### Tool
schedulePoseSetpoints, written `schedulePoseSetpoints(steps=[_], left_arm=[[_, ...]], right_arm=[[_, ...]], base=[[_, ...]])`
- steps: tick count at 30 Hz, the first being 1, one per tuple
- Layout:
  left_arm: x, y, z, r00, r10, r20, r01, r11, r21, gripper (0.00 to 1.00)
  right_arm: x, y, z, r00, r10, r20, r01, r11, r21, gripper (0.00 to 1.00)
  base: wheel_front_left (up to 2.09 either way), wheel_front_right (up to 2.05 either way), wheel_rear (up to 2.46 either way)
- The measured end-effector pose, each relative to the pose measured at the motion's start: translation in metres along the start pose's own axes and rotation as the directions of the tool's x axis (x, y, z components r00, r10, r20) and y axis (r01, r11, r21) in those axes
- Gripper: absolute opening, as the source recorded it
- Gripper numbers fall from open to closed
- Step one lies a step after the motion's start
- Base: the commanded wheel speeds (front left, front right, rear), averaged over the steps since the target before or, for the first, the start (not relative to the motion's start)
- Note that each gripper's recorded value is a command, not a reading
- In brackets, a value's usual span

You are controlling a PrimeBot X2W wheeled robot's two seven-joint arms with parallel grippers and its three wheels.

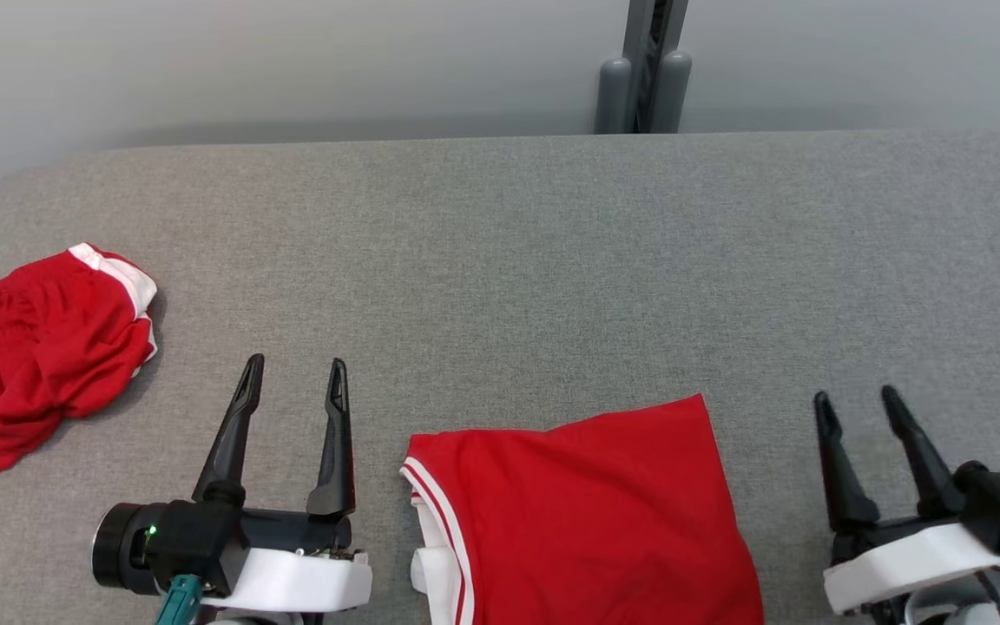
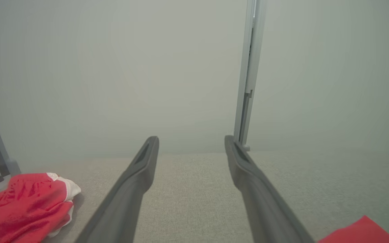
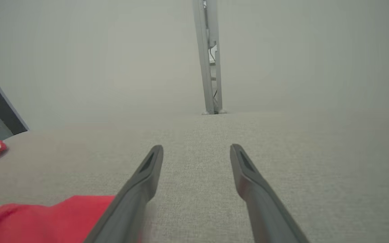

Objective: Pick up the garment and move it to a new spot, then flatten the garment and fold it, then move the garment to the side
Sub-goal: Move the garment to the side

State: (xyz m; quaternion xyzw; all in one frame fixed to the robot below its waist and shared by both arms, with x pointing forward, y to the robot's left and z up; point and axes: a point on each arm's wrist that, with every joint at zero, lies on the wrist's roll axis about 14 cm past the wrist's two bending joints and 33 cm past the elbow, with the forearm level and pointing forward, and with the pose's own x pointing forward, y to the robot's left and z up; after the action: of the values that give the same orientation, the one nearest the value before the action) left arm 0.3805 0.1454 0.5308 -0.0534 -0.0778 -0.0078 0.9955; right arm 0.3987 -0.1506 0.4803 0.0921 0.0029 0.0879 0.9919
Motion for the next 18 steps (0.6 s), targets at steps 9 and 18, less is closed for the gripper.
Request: schedulePoseSetpoints(steps=[9, 18], left_arm=[[0.009, -0.002, -0.012, 1.000, 0.000, -0.029, 0.000, 1.000, -0.009, 1.00], [0.014, 0.001, -0.020, 0.999, 0.005, -0.048, -0.005, 1.000, -0.006, 1.00]], right_arm=[[-0.019, 0.054, -0.075, 0.923, 0.216, -0.319, -0.168, 0.971, 0.172, 1.00], [-0.029, 0.065, -0.105, 0.851, 0.280, -0.444, -0.170, 0.947, 0.272, 1.00]], base=[[0.00, 0.00, 0.00], [0.00, 0.00, 0.00]])
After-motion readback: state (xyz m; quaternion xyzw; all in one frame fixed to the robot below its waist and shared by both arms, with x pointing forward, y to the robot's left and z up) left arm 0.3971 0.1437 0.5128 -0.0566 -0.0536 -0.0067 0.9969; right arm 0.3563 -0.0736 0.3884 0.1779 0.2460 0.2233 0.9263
